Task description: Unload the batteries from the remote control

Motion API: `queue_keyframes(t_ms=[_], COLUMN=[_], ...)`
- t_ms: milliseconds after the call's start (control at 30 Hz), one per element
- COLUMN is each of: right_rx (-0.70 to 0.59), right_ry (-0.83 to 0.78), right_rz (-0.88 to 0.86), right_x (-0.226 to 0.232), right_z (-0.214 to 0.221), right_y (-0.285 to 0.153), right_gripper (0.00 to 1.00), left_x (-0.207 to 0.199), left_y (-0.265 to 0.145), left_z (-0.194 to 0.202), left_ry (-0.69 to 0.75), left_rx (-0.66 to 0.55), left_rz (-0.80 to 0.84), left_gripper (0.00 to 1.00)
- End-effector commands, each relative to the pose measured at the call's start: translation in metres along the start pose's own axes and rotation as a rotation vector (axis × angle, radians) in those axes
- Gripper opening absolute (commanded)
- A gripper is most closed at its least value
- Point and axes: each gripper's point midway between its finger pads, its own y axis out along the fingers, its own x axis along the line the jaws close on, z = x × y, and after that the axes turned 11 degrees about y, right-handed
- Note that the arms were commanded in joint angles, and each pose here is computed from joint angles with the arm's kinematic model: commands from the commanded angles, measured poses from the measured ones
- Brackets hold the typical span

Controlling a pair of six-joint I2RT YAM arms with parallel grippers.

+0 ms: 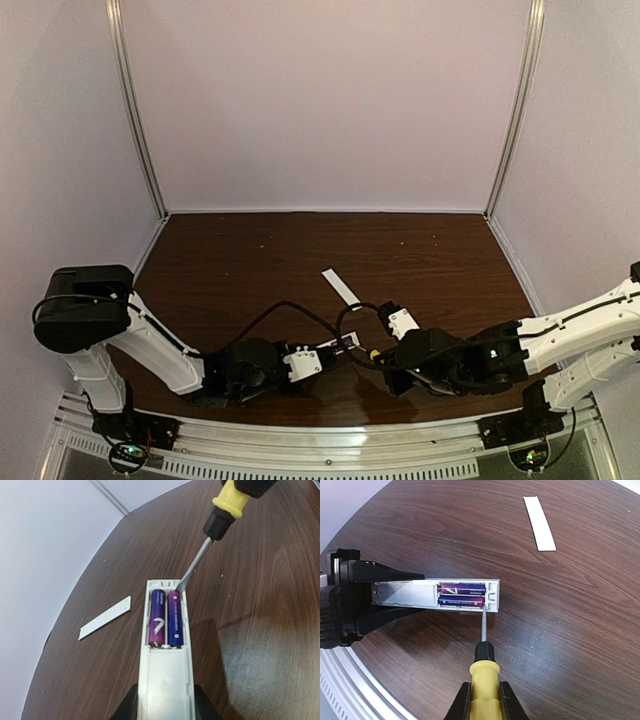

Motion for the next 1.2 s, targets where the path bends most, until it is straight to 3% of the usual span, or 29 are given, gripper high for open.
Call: queue_keyframes(t_ms=[0,467,1167], right_rx=[-0.040,-0.087,-0.050], right_ry=[0.018,0.028,0.011], right_rz=[0.021,0.016,-0.010], right_x=[0.001,0.003,0.014], right_z=[-0.012,-0.024,-0.015], right_y=[-0.005,-0.010,0.001], right_gripper=[0.00,0.00,0.00], left_x=[0.014,0.013,0.011], left_y=[0.003,0.003,0.003], left_z=[-0.017,-0.017,-0.018], left_ry=[-0.032,-0.031,-0.031], left_rx=[-0.053,-0.056,-0.059], left_rz=[-0.057,-0.051,-0.043], left_gripper=[0.00,0.00,0.00])
